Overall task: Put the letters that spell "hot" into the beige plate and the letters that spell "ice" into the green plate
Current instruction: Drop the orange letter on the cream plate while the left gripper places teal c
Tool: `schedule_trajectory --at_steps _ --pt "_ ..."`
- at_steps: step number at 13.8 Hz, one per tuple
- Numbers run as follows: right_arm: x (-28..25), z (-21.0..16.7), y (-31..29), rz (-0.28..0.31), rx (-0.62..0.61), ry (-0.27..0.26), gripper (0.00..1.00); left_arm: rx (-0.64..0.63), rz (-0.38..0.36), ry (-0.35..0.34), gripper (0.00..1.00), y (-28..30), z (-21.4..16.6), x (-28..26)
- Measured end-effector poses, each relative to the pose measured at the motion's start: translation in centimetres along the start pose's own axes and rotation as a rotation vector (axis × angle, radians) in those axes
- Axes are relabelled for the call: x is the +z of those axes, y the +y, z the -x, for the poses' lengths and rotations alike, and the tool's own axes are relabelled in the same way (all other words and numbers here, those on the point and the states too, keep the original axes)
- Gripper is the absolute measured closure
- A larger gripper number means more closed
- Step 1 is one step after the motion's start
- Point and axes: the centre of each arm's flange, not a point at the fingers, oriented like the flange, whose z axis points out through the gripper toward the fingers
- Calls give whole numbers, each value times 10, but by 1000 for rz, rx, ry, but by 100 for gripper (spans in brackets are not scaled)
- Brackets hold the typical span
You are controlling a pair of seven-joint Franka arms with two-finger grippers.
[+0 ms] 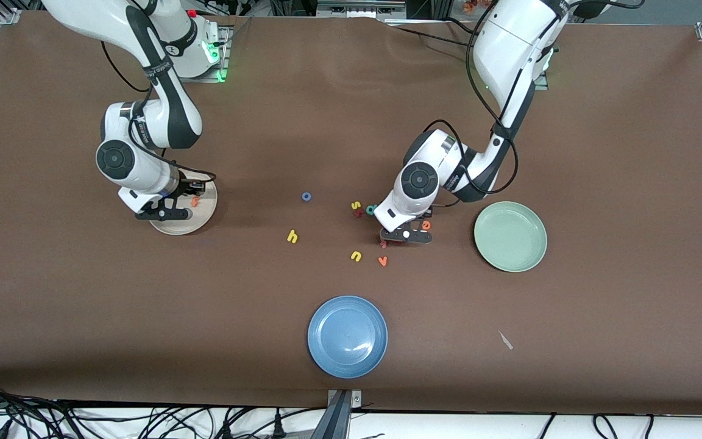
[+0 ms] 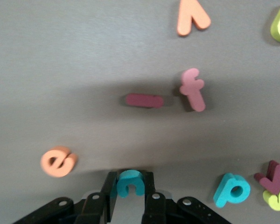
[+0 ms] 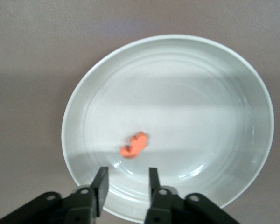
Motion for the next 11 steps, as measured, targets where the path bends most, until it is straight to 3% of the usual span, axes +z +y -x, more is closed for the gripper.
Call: schedule_trajectory --at_steps 5,11 --pt "-30 -12 -35 -25 113 70 1 75 -86 -11 75 -62 -18 -52" --pt "-63 -47 -141 -134 309 75 0 179 -171 -38 75 -179 -50 -48"
